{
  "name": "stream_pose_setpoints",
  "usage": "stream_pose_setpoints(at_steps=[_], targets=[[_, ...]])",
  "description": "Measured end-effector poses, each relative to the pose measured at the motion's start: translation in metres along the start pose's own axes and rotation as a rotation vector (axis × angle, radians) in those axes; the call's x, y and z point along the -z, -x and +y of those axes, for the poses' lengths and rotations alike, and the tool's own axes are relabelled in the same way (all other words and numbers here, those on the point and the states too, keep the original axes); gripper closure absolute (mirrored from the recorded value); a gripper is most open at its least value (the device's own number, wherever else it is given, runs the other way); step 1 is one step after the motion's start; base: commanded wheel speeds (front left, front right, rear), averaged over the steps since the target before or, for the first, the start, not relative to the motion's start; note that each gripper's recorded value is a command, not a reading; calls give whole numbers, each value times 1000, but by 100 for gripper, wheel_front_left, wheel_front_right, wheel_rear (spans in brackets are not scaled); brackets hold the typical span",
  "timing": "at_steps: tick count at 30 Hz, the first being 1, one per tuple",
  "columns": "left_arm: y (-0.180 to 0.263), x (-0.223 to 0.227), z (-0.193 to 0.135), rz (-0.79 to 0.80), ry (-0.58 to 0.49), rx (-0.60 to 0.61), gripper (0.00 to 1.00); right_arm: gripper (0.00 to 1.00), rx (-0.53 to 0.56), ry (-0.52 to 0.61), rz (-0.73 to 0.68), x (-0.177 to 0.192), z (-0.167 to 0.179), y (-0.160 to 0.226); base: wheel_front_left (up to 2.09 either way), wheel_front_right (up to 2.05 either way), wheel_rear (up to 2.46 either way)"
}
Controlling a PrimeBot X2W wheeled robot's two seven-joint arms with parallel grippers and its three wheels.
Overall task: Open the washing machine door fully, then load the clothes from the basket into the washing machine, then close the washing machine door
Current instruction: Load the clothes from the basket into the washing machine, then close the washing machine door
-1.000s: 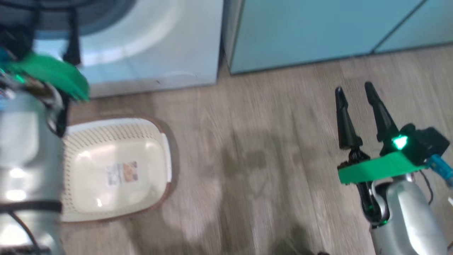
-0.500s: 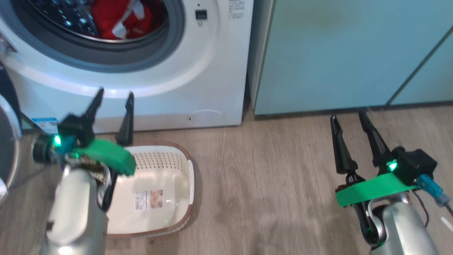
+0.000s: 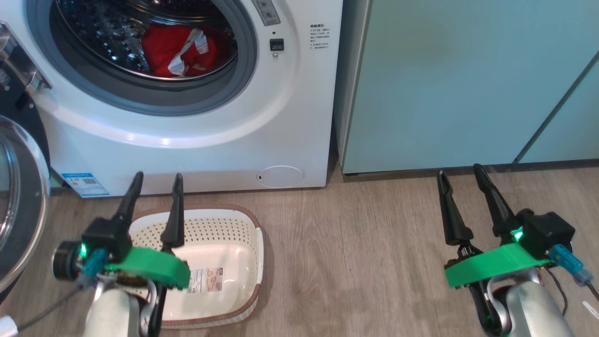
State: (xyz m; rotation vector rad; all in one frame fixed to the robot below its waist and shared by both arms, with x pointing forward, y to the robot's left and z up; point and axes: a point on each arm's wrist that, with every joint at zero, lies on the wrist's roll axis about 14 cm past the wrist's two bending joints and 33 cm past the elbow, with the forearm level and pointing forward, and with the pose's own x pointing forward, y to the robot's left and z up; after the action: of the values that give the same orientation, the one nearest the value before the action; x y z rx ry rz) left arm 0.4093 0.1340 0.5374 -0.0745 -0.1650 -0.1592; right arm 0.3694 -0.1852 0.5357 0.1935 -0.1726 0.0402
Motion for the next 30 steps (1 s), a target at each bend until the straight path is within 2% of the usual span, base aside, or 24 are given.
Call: stream_pose_setpoints(at_steps=[6,30], targets=[[14,15,-1,46,25,-19,0,0,-4,-3,2,1,1,-2,0,0,0],[16,8,-13,28,67,-13,0,0,-14,-9,-5,-1,5,-1,0,0,0]])
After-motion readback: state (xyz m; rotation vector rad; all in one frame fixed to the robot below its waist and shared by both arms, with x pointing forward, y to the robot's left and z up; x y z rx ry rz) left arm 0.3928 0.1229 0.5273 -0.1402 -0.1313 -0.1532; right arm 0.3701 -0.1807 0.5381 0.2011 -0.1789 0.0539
